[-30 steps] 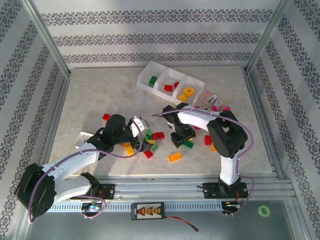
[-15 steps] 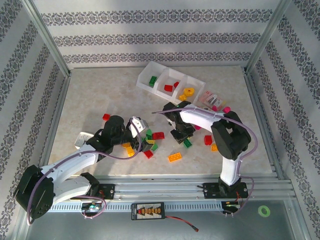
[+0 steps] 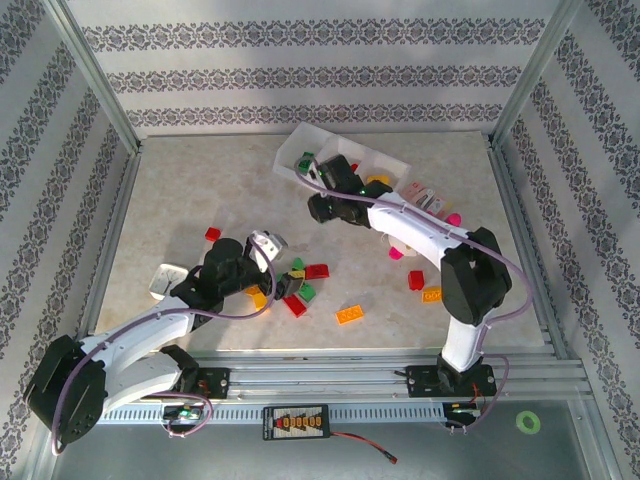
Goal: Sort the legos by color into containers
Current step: Place the lego in the container.
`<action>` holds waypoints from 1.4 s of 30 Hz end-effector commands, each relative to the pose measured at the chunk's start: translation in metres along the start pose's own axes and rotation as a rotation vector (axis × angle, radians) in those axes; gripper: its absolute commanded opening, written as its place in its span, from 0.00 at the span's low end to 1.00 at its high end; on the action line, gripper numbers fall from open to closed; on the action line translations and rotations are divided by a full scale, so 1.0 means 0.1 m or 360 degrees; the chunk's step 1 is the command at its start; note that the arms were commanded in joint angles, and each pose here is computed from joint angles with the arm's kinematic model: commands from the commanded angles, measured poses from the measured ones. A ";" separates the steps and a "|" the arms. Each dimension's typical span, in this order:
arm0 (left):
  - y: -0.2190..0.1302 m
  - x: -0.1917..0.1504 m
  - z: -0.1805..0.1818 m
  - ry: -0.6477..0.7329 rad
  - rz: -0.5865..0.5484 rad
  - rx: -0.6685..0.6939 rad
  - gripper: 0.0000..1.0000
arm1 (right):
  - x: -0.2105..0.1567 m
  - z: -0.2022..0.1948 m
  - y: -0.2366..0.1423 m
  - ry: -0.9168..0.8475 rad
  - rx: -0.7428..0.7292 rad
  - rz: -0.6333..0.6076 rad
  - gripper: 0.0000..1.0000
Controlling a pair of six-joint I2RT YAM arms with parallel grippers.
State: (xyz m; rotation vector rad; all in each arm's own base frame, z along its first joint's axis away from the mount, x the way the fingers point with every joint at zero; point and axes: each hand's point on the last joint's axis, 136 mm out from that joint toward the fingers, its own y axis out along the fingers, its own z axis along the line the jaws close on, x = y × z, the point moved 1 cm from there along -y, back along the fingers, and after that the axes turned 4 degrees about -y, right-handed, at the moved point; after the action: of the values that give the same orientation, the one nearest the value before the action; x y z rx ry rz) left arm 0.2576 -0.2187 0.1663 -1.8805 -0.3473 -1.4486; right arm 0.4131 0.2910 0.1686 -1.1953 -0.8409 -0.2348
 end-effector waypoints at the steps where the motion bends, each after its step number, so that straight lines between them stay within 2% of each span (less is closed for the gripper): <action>1: -0.03 0.13 0.05 -0.0081 -0.0126 0.0076 0.99 | 0.72 -0.15 0.19 0.0195 -0.0029 -0.0411 0.22; 7: -0.03 0.10 0.08 -0.0095 -0.0135 0.0112 0.99 | 1.15 -0.46 0.66 0.0376 -0.0060 -0.0585 0.20; 12: -0.04 0.08 0.11 -0.0081 -0.0127 0.0140 0.99 | 1.36 -0.71 1.02 0.0456 -0.0087 -0.0671 0.18; 25: -0.04 0.06 0.15 -0.0081 -0.0126 0.0172 0.99 | 1.57 -0.95 1.40 0.0501 -0.0042 -0.0688 0.21; 28: -0.04 0.07 0.15 -0.0085 -0.0127 0.0176 0.99 | 1.56 -0.96 1.47 0.0504 -0.0035 -0.0664 0.30; 32: -0.04 0.06 0.19 -0.0126 -0.0113 0.0219 0.99 | 1.59 -0.94 1.44 0.0485 -0.0021 -0.0663 0.53; 36: -0.03 0.01 0.30 -0.0223 -0.0058 0.0324 0.99 | 1.68 -0.89 1.23 0.0423 -0.0026 -0.0682 0.68; 42: -0.09 -0.08 0.62 -0.0463 0.0020 0.0652 0.99 | 1.68 -0.72 0.75 0.0294 0.0025 -0.0723 0.82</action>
State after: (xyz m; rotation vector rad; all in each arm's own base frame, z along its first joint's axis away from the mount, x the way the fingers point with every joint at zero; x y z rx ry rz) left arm 0.2853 -0.1824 0.1528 -1.7823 -0.6062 -1.1521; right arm 0.6208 0.2978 0.1500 -1.0219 -0.8196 -0.6642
